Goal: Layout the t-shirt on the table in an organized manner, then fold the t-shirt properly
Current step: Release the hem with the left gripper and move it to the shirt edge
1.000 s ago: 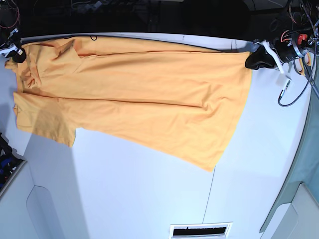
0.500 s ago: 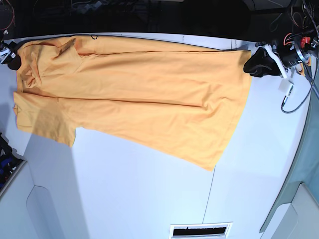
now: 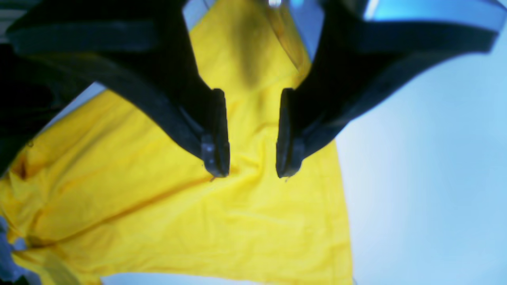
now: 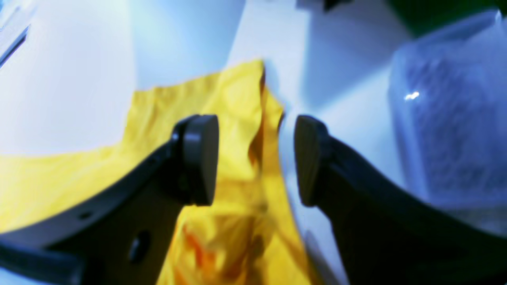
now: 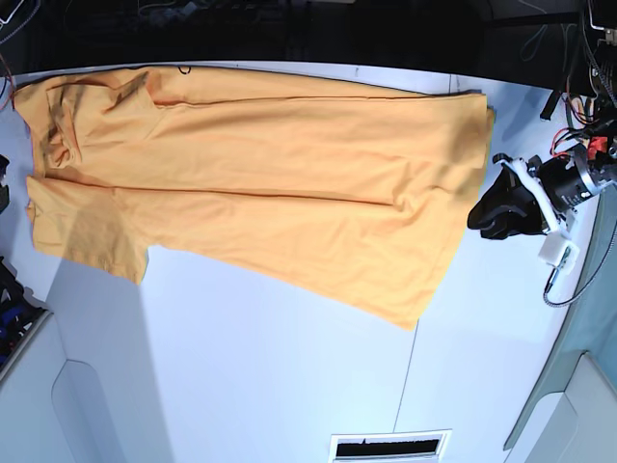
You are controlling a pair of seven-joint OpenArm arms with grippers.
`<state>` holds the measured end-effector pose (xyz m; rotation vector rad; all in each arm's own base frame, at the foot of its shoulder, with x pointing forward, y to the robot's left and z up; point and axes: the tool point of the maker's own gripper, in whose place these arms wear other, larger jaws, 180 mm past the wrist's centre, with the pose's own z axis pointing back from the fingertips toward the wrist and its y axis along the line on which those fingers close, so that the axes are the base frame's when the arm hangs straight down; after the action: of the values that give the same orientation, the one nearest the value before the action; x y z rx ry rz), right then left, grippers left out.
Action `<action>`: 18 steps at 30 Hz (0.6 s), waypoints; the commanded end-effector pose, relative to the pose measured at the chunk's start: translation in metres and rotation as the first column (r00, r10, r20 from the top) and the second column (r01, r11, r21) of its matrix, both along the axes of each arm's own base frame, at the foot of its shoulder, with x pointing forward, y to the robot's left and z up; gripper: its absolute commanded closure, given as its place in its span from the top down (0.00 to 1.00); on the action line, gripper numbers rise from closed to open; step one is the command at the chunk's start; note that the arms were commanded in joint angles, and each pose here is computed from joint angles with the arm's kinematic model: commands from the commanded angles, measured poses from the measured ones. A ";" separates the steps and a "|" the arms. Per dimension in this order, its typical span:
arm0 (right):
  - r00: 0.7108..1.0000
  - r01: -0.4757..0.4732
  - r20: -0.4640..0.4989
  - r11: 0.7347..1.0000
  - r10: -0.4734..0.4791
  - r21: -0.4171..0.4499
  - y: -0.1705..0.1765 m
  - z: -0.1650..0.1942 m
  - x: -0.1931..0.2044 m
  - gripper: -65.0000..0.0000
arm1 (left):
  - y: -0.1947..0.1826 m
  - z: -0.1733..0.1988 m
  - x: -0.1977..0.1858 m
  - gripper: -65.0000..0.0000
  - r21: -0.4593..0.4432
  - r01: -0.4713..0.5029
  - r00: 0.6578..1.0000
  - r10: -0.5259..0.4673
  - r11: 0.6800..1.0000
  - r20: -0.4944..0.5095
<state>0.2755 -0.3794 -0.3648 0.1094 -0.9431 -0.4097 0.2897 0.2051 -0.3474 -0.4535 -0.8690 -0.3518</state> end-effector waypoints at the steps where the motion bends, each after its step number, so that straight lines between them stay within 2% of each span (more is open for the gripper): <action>1: 0.999 0.000 0.054 0.999 0.003 -0.046 -0.006 0.019 0.019 0.47 | 0.001 0.012 0.014 0.37 -0.003 0.010 0.999 -0.010 1.000 0.052; 5: 0.999 -0.018 0.026 0.995 0.021 -0.096 0.000 0.012 0.055 0.47 | 0.001 -0.006 0.048 0.46 0.057 0.025 0.999 -0.027 0.998 0.044; 9: 0.999 -0.043 -0.004 0.989 0.043 -0.140 -0.006 0.003 0.088 0.47 | 0.010 -0.019 0.082 0.47 0.078 0.000 1.000 0.000 0.997 0.005; 13: 0.999 -0.005 -0.034 0.991 0.000 -0.136 -0.021 -0.005 0.108 0.47 | 0.026 -0.029 0.109 0.47 0.084 -0.052 0.998 0.054 0.995 -0.013; 18: 0.997 0.040 -0.065 0.995 -0.047 -0.096 -0.033 -0.023 0.109 0.47 | 0.037 -0.048 0.127 0.47 0.069 -0.124 0.988 0.130 0.990 -0.078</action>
<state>0.3730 -0.3985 -0.4113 0.0128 -0.8344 -0.4091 0.4007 0.2413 -0.4168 -0.3407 -0.7298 -0.2349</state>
